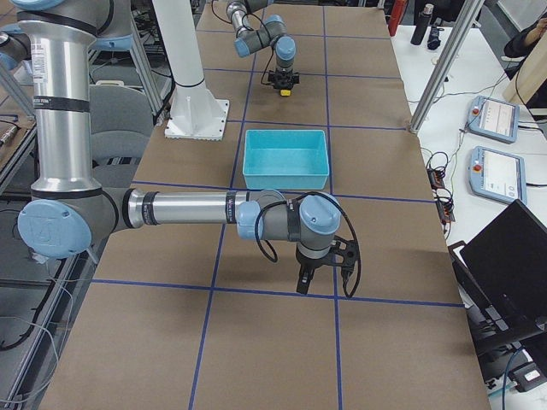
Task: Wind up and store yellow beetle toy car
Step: 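Press the left gripper down on the car's roof, then drag the car backward toward the robot with the left gripper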
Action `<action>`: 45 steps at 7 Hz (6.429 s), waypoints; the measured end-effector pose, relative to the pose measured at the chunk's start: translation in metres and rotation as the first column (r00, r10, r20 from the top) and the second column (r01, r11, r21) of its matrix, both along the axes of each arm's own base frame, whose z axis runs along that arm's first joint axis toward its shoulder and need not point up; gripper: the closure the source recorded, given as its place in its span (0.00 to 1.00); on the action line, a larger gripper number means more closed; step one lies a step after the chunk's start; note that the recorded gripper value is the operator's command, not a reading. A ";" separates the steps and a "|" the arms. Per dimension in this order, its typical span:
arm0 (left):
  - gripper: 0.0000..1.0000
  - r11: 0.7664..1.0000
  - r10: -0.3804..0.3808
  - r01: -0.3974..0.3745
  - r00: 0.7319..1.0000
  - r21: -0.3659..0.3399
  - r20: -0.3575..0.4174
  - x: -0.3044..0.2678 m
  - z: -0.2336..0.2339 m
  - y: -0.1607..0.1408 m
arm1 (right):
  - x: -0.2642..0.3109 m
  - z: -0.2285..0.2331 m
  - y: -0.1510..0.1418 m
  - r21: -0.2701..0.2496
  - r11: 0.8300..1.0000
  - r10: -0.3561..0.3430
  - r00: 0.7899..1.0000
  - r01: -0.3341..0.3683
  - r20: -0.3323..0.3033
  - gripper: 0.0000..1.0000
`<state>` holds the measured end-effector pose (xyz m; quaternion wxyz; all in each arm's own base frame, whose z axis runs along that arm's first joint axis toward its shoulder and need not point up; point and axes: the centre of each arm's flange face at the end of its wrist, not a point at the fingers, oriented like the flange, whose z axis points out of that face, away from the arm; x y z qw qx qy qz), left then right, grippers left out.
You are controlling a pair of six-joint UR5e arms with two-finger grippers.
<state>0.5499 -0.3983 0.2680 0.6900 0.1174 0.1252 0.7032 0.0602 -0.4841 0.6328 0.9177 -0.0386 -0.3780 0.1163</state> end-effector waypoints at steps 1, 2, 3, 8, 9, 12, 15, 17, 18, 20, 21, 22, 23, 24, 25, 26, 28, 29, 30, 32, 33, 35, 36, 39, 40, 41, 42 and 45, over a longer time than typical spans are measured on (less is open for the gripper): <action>0.00 1.000 -0.003 0.003 1.000 0.007 -0.004 0.002 0.002 -0.001 | 0.000 0.000 0.000 0.000 1.000 0.000 1.000 0.000 0.000 0.00; 0.00 1.000 -0.003 0.004 1.000 0.008 -0.003 0.005 0.005 -0.002 | 0.000 0.000 0.000 0.000 1.000 0.000 1.000 0.000 0.000 0.00; 0.00 1.000 -0.002 0.002 1.000 0.006 0.002 0.010 0.011 -0.003 | 0.000 0.000 0.000 0.000 1.000 0.000 1.000 0.000 0.000 0.00; 0.01 1.000 0.002 -0.002 1.000 0.009 -0.005 0.021 0.025 -0.005 | 0.000 0.000 0.000 0.000 1.000 -0.001 1.000 0.001 0.000 0.00; 0.03 1.000 0.001 -0.001 1.000 0.009 -0.005 0.021 0.028 -0.006 | 0.000 0.000 0.000 0.001 1.000 -0.001 1.000 0.001 0.000 0.00; 0.41 1.000 0.006 -0.005 1.000 0.017 -0.022 0.021 0.031 -0.005 | 0.000 0.000 0.000 0.002 1.000 -0.002 1.000 0.002 0.000 0.00; 1.00 1.000 0.006 -0.005 1.000 0.019 -0.025 0.022 0.031 -0.004 | -0.001 0.001 0.000 0.000 1.000 -0.003 1.000 0.003 0.000 0.00; 1.00 1.000 0.006 -0.005 1.000 0.021 -0.029 0.021 0.028 -0.003 | -0.001 0.001 0.000 -0.001 1.000 -0.003 1.000 0.003 0.000 0.00; 1.00 1.000 -0.001 0.002 0.999 0.024 -0.041 0.017 0.021 -0.003 | -0.001 0.001 0.000 -0.001 1.000 -0.003 1.000 0.003 0.000 0.00; 1.00 0.998 -0.062 0.064 0.996 0.028 -0.069 -0.009 0.007 -0.026 | -0.001 0.000 0.000 0.000 1.000 -0.003 1.000 0.003 0.001 0.00; 1.00 0.994 -0.098 0.101 0.992 0.032 -0.082 -0.029 0.003 -0.044 | -0.001 0.000 -0.001 0.001 1.000 -0.003 1.000 0.003 0.000 0.00; 1.00 0.991 -0.128 0.132 0.987 0.037 -0.095 -0.048 0.003 -0.060 | -0.001 0.000 -0.001 0.001 1.000 -0.003 1.000 0.003 0.000 0.00; 1.00 0.989 -0.132 0.138 0.984 0.047 -0.116 -0.061 0.006 -0.067 | -0.001 0.000 -0.001 0.001 1.000 -0.004 1.000 0.004 0.000 0.00; 1.00 0.992 -0.111 0.120 0.982 0.050 -0.152 -0.070 0.012 -0.071 | -0.001 0.000 -0.001 0.002 1.000 -0.004 1.000 0.004 0.000 0.00; 1.00 0.996 -0.070 0.079 0.978 0.041 -0.195 -0.079 0.020 -0.074 | -0.001 0.000 -0.001 0.002 1.000 -0.004 1.000 0.004 0.000 0.00; 1.00 0.999 -0.030 0.038 0.973 0.031 -0.231 -0.087 0.029 -0.077 | -0.001 0.000 -0.001 0.002 1.000 -0.004 1.000 0.004 0.000 0.00; 1.00 1.000 -0.003 -0.002 0.961 -0.018 -0.278 -0.102 0.045 -0.082 | -0.001 0.000 -0.001 0.002 1.000 -0.004 1.000 0.004 0.000 0.00; 1.00 1.000 -0.005 -0.003 0.956 -0.026 -0.294 -0.107 0.052 -0.084 | -0.001 0.000 -0.001 0.001 1.000 -0.004 1.000 0.004 0.000 0.00; 1.00 1.000 -0.008 0.001 0.951 -0.024 -0.308 -0.112 0.059 -0.085 | -0.001 0.000 -0.001 0.001 1.000 -0.004 1.000 0.004 0.000 0.00; 1.00 1.000 -0.010 0.002 0.949 -0.023 -0.316 -0.117 0.071 -0.087 | -0.001 0.000 -0.001 -0.001 1.000 -0.002 1.000 0.002 0.000 0.00; 1.00 1.000 -0.009 0.002 0.948 -0.023 -0.317 -0.118 0.076 -0.087 | -0.001 0.000 -0.001 -0.002 1.000 -0.002 1.000 0.002 0.000 0.00; 1.00 1.000 -0.001 -0.006 0.947 -0.022 -0.322 -0.118 0.087 -0.087 | -0.001 0.000 -0.001 -0.002 1.000 -0.002 1.000 0.002 -0.001 0.00; 1.00 1.000 0.004 -0.012 0.943 -0.023 -0.332 -0.120 0.093 -0.086 | -0.001 0.001 -0.001 -0.002 1.000 -0.002 1.000 0.002 -0.002 0.00; 1.00 1.000 0.004 -0.009 0.934 -0.013 -0.358 -0.128 0.111 -0.087 | -0.001 0.001 -0.001 -0.003 1.000 -0.002 1.000 0.002 -0.002 0.00; 1.00 1.000 0.004 -0.008 0.931 -0.009 -0.364 -0.128 0.115 -0.088 | -0.001 0.001 -0.001 -0.002 1.000 -0.001 1.000 0.001 -0.002 0.00; 1.00 1.000 0.006 -0.008 0.929 -0.004 -0.369 -0.127 0.118 -0.089 | -0.001 0.000 -0.001 -0.002 1.000 -0.002 1.000 0.002 -0.002 0.00; 1.00 1.000 0.006 -0.007 0.928 -0.001 -0.372 -0.126 0.121 -0.090 | -0.001 0.000 -0.001 -0.002 1.000 -0.003 1.000 0.003 -0.002 0.00; 1.00 1.000 0.010 -0.010 0.924 0.003 -0.383 -0.128 0.131 -0.088 | -0.002 0.001 -0.001 -0.003 1.000 -0.006 1.000 0.006 -0.002 0.00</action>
